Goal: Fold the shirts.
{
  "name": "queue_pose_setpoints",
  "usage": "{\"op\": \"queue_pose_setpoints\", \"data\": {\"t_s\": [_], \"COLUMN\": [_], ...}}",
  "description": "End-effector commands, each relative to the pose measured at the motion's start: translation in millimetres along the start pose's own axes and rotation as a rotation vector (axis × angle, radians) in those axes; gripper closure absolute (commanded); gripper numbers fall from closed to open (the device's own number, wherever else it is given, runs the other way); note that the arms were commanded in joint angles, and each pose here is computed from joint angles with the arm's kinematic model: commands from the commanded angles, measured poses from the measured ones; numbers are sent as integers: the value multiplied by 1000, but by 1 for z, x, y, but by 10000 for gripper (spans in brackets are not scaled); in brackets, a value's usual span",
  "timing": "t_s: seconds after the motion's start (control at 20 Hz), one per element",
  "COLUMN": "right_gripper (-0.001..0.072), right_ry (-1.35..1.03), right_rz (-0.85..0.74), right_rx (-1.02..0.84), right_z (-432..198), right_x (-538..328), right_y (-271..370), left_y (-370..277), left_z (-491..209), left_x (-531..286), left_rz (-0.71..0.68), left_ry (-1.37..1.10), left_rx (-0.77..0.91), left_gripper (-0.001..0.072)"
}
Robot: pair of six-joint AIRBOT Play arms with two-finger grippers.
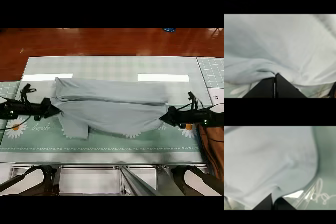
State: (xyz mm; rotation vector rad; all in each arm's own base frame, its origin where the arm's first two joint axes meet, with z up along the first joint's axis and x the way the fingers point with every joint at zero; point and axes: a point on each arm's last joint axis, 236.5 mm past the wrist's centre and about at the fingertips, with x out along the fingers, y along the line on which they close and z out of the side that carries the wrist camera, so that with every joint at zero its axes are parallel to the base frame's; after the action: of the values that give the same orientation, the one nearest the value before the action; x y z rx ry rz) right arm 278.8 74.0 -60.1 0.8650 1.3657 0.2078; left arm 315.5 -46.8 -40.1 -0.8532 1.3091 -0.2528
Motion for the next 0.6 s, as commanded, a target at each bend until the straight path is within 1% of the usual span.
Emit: {"op": "queue_pose_setpoints", "data": {"t_s": [0.0,0.15,0.3,0.45,0.55], "right_gripper": [687,687,687,687,687], "right_ry": [-72,-155,-176,-173,-185], "right_rz": [3,64,64,59,75], "right_rx": [-109,-141,-144,-114,-106], "right_z": [28,61,93,121,140], "right_x": [-27,-42,-40,-26,-17], "right_y": [29,59,64,57,56], "left_y": [-42,-64,-78,-83,-81], "left_z": [50,84,115,139,160], "left_x": [-31,-45,-33,4,25], "left_rz": [-55,-34,-36,-42,-48], "left_ry": [-134,-212,-227,-163,-134], "left_rx": [84,172,193,201,147], "left_gripper": [694,694,694,694,694]}}
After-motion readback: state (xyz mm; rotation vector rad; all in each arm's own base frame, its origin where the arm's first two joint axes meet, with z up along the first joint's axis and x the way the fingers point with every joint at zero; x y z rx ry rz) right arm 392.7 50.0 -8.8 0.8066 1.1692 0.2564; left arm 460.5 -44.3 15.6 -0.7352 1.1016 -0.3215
